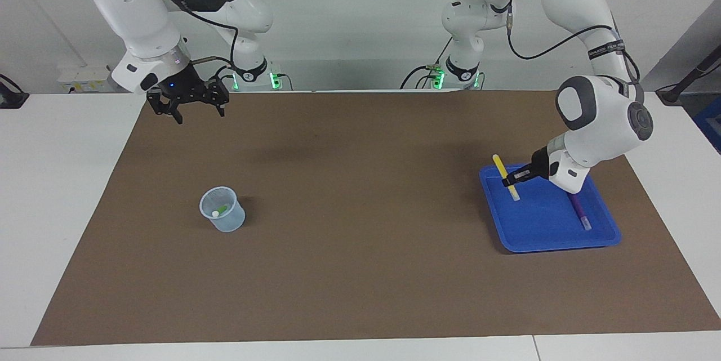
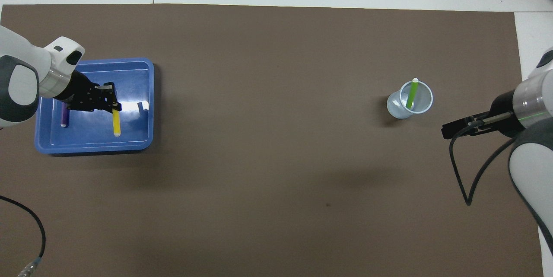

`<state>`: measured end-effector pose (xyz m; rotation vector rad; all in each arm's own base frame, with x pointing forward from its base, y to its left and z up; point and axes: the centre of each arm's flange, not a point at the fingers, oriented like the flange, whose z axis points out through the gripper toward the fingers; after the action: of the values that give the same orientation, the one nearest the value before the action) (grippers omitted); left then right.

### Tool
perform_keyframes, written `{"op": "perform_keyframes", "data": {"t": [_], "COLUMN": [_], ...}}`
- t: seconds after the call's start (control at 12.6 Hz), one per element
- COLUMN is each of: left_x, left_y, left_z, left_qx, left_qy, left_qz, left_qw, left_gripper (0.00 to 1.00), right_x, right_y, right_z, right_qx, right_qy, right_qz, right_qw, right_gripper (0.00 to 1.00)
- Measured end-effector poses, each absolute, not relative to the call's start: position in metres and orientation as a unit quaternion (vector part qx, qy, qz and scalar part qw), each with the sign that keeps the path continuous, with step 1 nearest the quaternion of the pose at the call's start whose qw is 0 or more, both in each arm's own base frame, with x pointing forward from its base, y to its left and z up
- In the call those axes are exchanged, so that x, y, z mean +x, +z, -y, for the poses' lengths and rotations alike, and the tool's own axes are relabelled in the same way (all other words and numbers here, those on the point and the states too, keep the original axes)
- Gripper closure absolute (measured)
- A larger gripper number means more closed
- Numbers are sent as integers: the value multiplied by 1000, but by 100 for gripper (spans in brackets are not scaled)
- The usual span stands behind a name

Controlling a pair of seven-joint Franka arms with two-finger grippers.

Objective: Transfer and insert pens with both arms
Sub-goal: 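Grasp the yellow pen in the tray with the left gripper, then lift the yellow pen with the left gripper while the right gripper approaches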

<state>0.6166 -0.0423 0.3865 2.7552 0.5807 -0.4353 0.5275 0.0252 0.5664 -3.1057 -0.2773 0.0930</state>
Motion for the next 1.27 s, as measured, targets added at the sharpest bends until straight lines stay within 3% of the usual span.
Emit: {"op": "perform_keyframes", "data": {"t": [0.87, 1.27], "left_x": [595, 587], "left_y": [404, 415], "left_z": [180, 248], "left_qx": [843, 756], "left_qy": [-286, -336], "left_qz": [-393, -502], "left_qw": [231, 255], "left_gripper": [83, 83], "right_x": [527, 524], "right_y": [565, 557], "right_z": [-28, -78], "right_qx": [-995, -993], "right_qy": [33, 36], "right_qz": [89, 27], "right_qw": [19, 107], "right_gripper": [0, 0]}}
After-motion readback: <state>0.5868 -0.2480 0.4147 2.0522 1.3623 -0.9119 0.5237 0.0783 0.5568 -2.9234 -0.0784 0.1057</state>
